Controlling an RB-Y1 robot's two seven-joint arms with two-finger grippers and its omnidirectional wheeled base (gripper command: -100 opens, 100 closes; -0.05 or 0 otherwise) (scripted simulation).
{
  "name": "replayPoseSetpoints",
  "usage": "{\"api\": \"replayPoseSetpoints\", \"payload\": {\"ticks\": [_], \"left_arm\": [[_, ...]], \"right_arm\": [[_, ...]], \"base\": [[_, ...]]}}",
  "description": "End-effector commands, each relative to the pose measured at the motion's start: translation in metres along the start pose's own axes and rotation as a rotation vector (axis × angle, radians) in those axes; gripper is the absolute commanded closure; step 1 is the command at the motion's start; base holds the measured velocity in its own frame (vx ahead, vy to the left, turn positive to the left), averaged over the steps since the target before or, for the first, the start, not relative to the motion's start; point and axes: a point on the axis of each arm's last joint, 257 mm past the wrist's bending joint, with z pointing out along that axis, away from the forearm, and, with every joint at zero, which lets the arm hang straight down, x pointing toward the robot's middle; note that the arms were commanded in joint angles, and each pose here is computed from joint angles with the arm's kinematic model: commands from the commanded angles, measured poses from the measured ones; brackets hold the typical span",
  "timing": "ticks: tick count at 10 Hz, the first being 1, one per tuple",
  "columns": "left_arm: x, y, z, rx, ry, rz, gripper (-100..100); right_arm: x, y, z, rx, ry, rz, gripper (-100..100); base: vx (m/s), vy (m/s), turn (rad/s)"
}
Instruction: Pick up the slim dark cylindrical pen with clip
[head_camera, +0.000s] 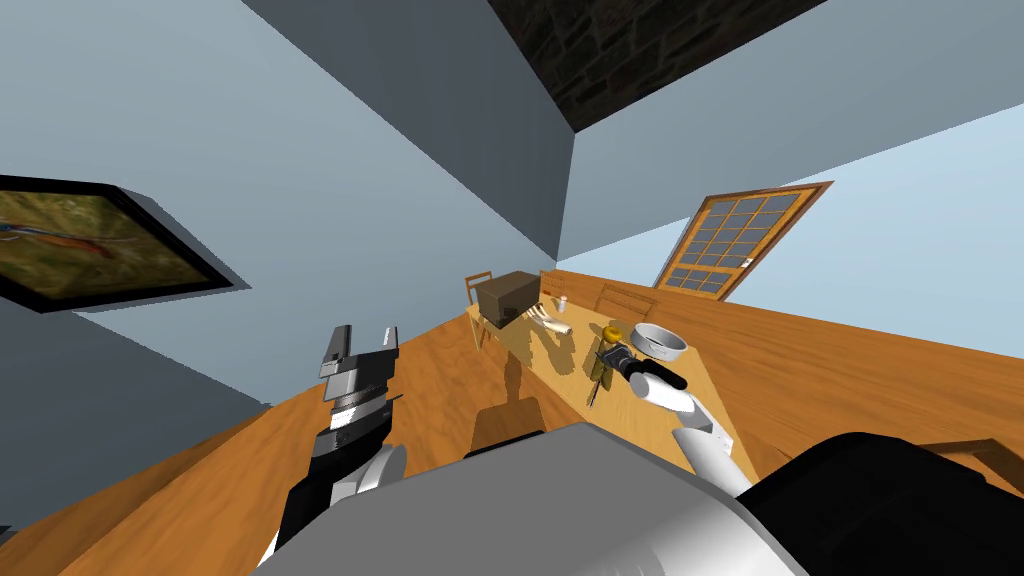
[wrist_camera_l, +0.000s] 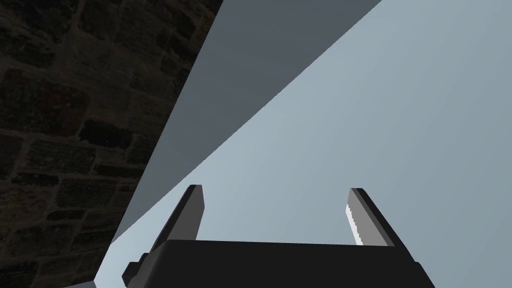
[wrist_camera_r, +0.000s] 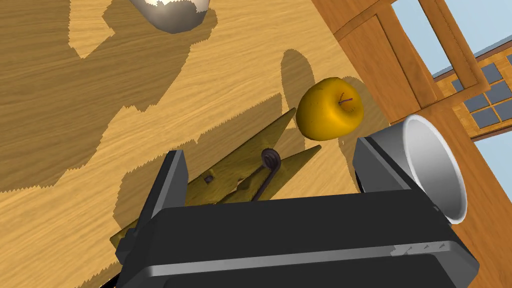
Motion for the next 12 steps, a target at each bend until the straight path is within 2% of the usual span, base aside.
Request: {"api": "replayPoseSetpoints", "payload": {"ticks": [1, 4, 5, 7, 8, 9, 10, 11, 12], "left_arm": [[0.0, 0.0, 0.0, 0.0, 0.0, 0.0, 0], [0.0, 0.0, 0.0, 0.0, 0.0, 0.0, 0], [0.0, 0.0, 0.0, 0.0, 0.0, 0.0, 0], [0.0, 0.0, 0.0, 0.0, 0.0, 0.0, 0], [0.0, 0.0, 0.0, 0.0, 0.0, 0.0, 0], [0.0, 0.0, 0.0, 0.0, 0.0, 0.0, 0], [0.0, 0.0, 0.0, 0.0, 0.0, 0.0, 0], [0.0, 0.0, 0.0, 0.0, 0.0, 0.0, 0], [0.0, 0.0, 0.0, 0.0, 0.0, 0.0, 0]], "right_arm": [[-0.029, 0.0, 0.001, 0.032, -0.067, 0.078, -100], [-0.07, -0.012, -0.001, 0.091, -0.174, 0.177, -100], [-0.084, -0.008, -0.004, 0.102, -0.211, 0.231, -100], [-0.102, -0.018, -0.006, 0.127, -0.257, 0.259, -100], [-0.123, -0.02, -0.011, 0.144, -0.316, 0.328, -100], [-0.132, -0.024, -0.013, 0.153, -0.338, 0.342, -100], [-0.153, -0.023, -0.02, 0.16, -0.392, 0.397, -100], [-0.16, -0.03, -0.023, 0.174, -0.419, 0.425, -100], [-0.179, -0.03, -0.03, 0.181, -0.473, 0.48, -100]], "base": [[0.119, 0.073, 0.053], [0.094, 0.042, 0.037], [0.103, 0.062, 0.059], [0.062, 0.038, 0.005], [0.063, 0.032, 0.039], [0.074, 0.034, 0.028], [0.096, 0.059, 0.047], [0.083, 0.05, 0.019], [0.089, 0.043, 0.035]]}}
